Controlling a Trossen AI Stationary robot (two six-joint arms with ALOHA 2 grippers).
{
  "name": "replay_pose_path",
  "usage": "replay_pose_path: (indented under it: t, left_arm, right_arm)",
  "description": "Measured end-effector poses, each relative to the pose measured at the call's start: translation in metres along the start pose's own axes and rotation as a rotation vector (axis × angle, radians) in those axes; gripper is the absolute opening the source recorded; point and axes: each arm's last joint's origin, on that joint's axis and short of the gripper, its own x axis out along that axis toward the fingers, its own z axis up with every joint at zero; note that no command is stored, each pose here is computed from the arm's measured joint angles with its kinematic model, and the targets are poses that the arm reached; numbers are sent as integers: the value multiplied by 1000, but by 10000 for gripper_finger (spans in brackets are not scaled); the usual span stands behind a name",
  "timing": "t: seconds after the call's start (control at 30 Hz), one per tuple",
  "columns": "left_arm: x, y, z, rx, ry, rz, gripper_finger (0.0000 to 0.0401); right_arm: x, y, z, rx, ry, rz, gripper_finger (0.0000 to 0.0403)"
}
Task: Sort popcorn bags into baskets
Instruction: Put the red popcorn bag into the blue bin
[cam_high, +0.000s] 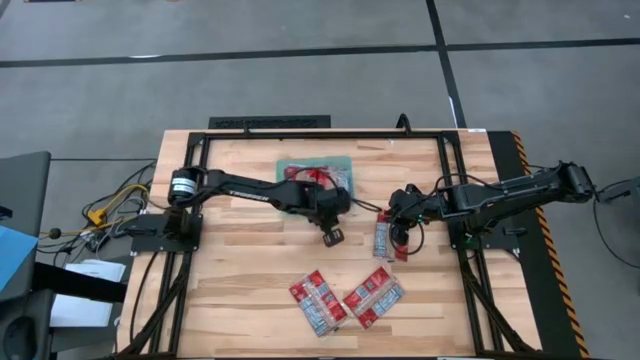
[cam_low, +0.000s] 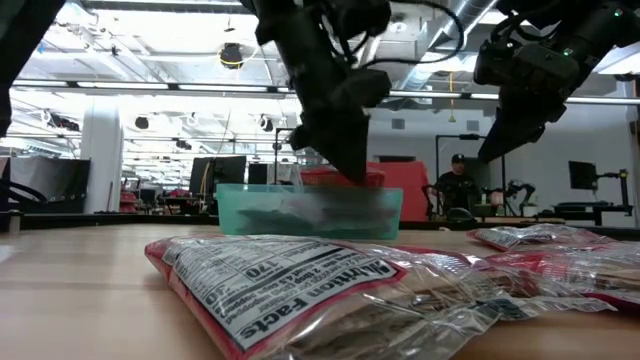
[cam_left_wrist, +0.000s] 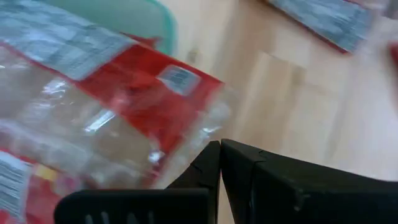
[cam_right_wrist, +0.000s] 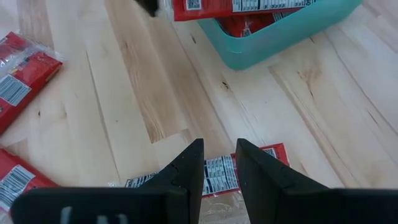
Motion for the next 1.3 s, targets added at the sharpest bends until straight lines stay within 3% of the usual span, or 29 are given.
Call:
replay_pose_path:
  t: [0.33,0.63,0.77,1.0,1.17,1.3]
  left_arm:
    - [6,21,20,-119,-142,-1,0]
    - [6,39,22,-189,-114,6,0]
    - [6,43,26,-203,-126,-41,0]
    - [-4,43,36,-197,-128,-47,0]
    - [-26,47,43,-160,-66,90,0]
    - [-32,43,43,-94,-28,82,0]
  right_arm:
    - [0,0,0,0,1,0,118]
    - [0,0,0,0,2,0,118]
    - [0,0,0,0,2,0,118]
    - [0,0,0,0,2,1,118]
    - [0,0,0,0,2,1,118]
    - [0,0,0,0,2,0,118]
